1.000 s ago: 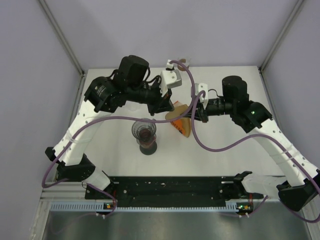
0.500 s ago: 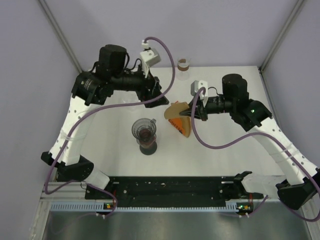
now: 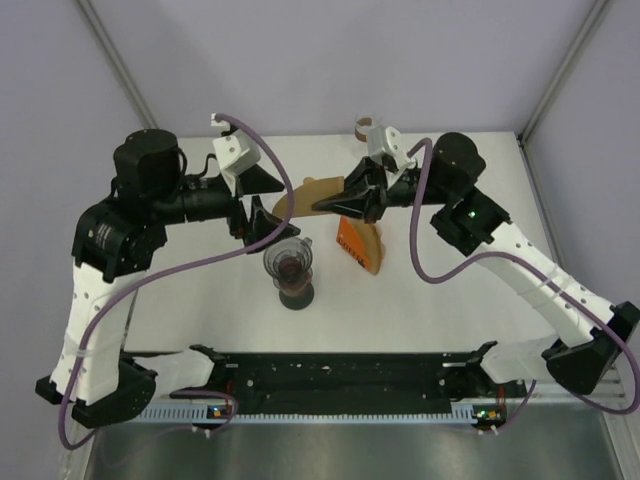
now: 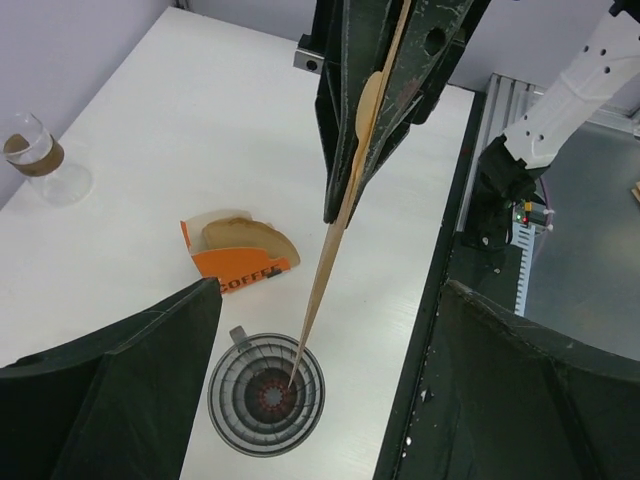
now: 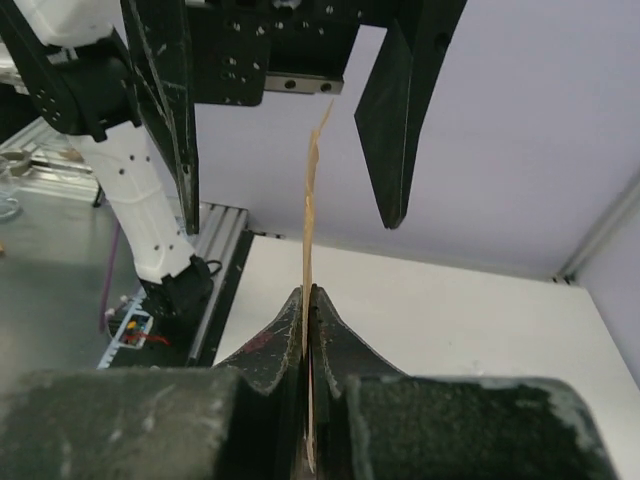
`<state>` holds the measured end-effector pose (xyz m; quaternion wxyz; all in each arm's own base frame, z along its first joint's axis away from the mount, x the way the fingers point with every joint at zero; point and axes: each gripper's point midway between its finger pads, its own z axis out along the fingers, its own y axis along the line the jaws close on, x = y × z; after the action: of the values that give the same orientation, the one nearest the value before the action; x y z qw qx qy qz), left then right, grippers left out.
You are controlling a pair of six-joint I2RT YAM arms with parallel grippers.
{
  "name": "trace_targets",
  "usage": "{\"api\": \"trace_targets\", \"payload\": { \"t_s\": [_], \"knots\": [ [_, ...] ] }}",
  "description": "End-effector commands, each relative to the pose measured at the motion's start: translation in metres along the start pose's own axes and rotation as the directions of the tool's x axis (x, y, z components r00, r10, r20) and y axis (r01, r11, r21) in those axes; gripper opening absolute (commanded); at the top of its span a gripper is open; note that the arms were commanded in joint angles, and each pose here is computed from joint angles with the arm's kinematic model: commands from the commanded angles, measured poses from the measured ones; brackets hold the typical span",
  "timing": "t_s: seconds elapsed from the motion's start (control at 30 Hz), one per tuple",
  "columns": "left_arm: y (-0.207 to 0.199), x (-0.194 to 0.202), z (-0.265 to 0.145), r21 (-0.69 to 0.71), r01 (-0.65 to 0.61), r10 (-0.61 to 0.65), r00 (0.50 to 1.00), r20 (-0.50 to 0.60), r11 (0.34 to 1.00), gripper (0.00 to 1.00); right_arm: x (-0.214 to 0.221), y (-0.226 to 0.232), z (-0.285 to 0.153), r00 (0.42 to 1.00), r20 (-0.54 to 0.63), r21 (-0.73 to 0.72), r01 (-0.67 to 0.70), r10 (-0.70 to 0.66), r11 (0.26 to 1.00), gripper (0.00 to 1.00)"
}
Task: Place the coffee filter in the dripper
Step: Adjust the coffee filter.
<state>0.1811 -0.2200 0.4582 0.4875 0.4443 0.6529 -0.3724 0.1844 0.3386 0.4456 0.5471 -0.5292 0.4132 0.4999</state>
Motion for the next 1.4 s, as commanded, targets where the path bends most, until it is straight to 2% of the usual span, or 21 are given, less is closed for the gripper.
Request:
{"api": "trace_targets", "payload": {
  "t_s": [0.0,0.03,0.2,0.33,0.53,0.73,0.77,0.8,0.87,0.93,1.0,1.1,1.27,1.37],
  "knots": [
    [-0.014,-0.014,-0.012,0.004,-0.075,0.074,0.993,0.088,0.997,0.91,-0.054,0.023,0.023,0.989,0.131,-0.097,0.078,-0.065,0.992,0.0],
    [-0.017,-0.013,-0.014,0.005,-0.074,0.073,0.993,0.09,0.997,0.87,-0.058,0.028,0.026,0.988,0.143,-0.107,0.08,-0.064,0.991,0.0],
    [-0.036,-0.009,-0.026,0.041,-0.063,0.058,0.992,0.116,0.997,0.45,-0.071,0.042,0.039,0.982,0.183,-0.137,0.08,-0.054,0.987,0.0],
    [-0.05,-0.018,-0.033,0.071,-0.066,0.054,0.986,0.158,0.995,0.32,-0.068,0.043,0.049,0.983,0.179,-0.143,0.059,-0.033,0.988,0.0],
    [-0.051,-0.016,-0.037,0.054,-0.077,0.067,0.985,0.161,0.996,0.0,-0.063,0.044,0.057,0.984,0.177,-0.154,0.034,-0.007,0.987,0.0],
    [-0.045,-0.013,-0.041,0.0,-0.094,0.093,0.985,0.143,0.996,0.0,-0.061,0.044,0.056,0.986,0.165,-0.148,0.03,-0.005,0.989,0.0],
    [-0.043,-0.01,-0.041,-0.008,-0.098,0.098,0.987,0.131,0.995,0.0,-0.06,0.042,0.055,0.988,0.151,-0.135,0.029,-0.008,0.99,0.05],
    [-0.041,-0.006,-0.042,-0.017,-0.109,0.11,0.988,0.112,0.994,0.0,-0.058,0.042,0.053,0.991,0.129,-0.124,0.034,-0.018,0.992,0.23],
    [-0.038,0.004,-0.044,-0.024,-0.165,0.166,0.984,0.058,0.986,0.0,-0.048,0.037,0.044,0.998,0.047,-0.061,0.043,-0.041,0.997,0.47],
    [-0.032,0.02,-0.049,-0.032,-0.255,0.254,0.967,-0.024,0.966,0.0,-0.049,0.035,0.026,0.996,-0.015,0.013,0.094,-0.093,0.996,0.64],
    [-0.024,0.039,-0.054,-0.023,-0.363,0.358,0.926,-0.122,0.932,0.0,-0.053,0.037,0.011,0.992,-0.065,0.048,0.114,-0.111,0.992,0.73],
    [-0.014,0.064,-0.061,0.029,-0.482,0.472,0.841,-0.264,0.876,0.0,-0.062,0.04,0.005,0.993,-0.108,0.056,0.052,-0.046,0.997,0.75],
    [-0.008,0.074,-0.064,0.09,-0.572,0.563,0.748,-0.353,0.816,0.0,-0.053,0.045,0.022,0.985,-0.158,0.005,-0.073,0.073,0.997,0.54],
    [-0.006,0.075,-0.066,0.101,-0.615,0.6,0.701,-0.385,0.782,0.0,-0.049,0.056,0.031,0.979,-0.189,-0.039,-0.085,0.076,0.996,0.5]
  ]
}}
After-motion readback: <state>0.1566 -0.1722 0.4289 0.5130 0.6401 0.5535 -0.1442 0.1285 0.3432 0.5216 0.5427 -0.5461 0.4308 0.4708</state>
